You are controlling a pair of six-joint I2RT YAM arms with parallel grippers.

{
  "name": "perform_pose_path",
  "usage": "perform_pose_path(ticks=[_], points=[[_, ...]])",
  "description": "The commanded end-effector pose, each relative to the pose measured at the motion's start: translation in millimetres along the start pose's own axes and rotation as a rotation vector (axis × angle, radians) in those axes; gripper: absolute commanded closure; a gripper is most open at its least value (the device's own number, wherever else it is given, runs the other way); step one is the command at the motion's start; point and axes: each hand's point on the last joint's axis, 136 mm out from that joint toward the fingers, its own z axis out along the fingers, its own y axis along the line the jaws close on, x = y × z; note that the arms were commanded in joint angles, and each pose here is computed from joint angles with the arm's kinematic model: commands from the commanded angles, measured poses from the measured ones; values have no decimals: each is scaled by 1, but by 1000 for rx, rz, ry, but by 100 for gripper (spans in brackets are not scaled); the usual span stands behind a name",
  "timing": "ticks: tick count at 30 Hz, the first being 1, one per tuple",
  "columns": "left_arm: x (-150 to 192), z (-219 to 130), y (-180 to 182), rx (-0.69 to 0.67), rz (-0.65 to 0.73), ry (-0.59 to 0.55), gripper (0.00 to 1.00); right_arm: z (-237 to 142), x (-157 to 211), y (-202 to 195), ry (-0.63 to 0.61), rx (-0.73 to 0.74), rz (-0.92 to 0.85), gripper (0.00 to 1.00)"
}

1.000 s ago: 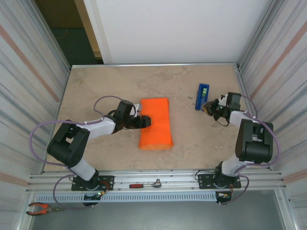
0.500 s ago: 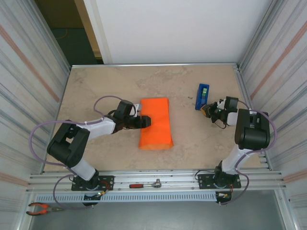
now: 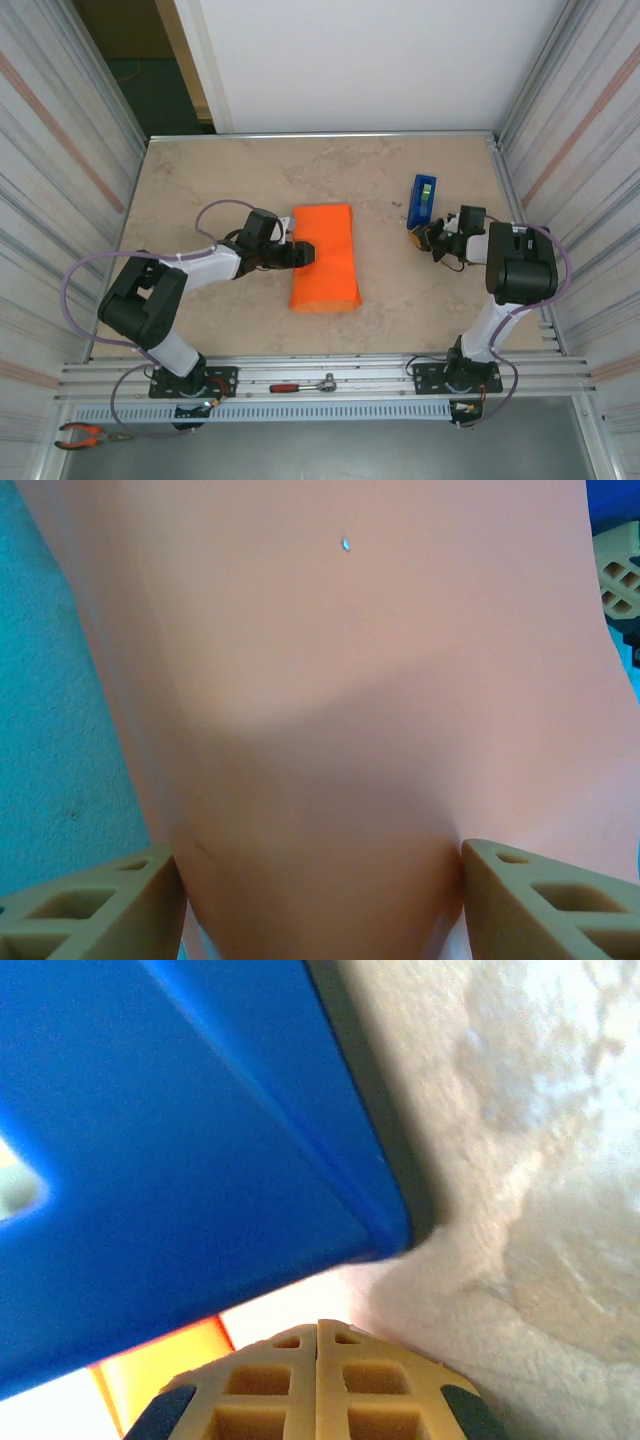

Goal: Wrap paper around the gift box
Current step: Tear off the tape with the cutter.

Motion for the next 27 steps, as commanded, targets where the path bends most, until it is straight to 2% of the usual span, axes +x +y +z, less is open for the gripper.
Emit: perform_pose_path(ticks=[1, 7, 12, 19, 27], points=[[64, 10, 56, -216, -57, 194, 32, -1, 6, -8, 12, 31, 27, 100], [66, 10, 58, -218, -59, 196, 32, -4, 11, 4, 25, 3, 2, 100], [67, 10, 58, -219, -62, 194, 32, -10, 28, 36, 67, -41, -93, 100], [68, 10, 58, -218, -62, 197, 32, -22, 69, 75, 154, -62, -253, 100], [70, 10, 60, -221, -61, 200, 33, -16, 136, 126, 299, -122, -424, 100]])
